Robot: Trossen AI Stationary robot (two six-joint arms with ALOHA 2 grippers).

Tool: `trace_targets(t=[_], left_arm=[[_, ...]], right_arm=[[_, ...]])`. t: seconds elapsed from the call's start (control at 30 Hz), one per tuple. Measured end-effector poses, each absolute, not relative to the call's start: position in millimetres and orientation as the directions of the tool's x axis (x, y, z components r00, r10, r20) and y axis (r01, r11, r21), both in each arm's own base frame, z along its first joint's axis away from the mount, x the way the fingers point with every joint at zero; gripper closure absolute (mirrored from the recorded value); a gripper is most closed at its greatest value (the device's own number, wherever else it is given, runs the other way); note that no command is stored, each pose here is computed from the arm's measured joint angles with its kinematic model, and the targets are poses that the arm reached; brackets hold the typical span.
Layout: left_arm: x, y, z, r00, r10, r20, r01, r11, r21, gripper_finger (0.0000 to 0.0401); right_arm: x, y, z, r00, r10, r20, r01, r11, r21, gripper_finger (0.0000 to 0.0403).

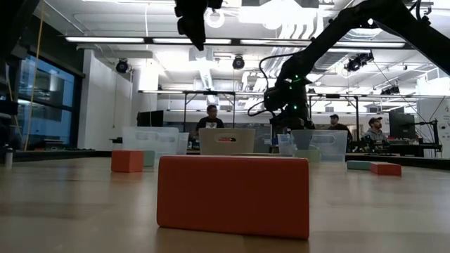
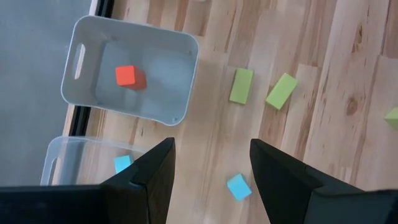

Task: Sort & place blocks by color
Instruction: Put the large blue rectangular block into the left transparent bin

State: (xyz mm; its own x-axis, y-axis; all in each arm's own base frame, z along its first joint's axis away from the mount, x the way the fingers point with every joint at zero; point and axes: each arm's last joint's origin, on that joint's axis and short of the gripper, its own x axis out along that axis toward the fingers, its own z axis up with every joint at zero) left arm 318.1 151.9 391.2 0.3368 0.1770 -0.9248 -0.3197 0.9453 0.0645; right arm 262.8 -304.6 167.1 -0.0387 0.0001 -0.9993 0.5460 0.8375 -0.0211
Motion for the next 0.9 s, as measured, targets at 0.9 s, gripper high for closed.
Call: trace_targets(t=[0.9], left_arm=[[310,138,384,0.236,0.093,-0.967,-0.515,0.856,-0.043,0.0153]], right_arm=[[278,-322,291,0.127,-0.157,-0.979,0.537,0.841,-0.065,0.0311]])
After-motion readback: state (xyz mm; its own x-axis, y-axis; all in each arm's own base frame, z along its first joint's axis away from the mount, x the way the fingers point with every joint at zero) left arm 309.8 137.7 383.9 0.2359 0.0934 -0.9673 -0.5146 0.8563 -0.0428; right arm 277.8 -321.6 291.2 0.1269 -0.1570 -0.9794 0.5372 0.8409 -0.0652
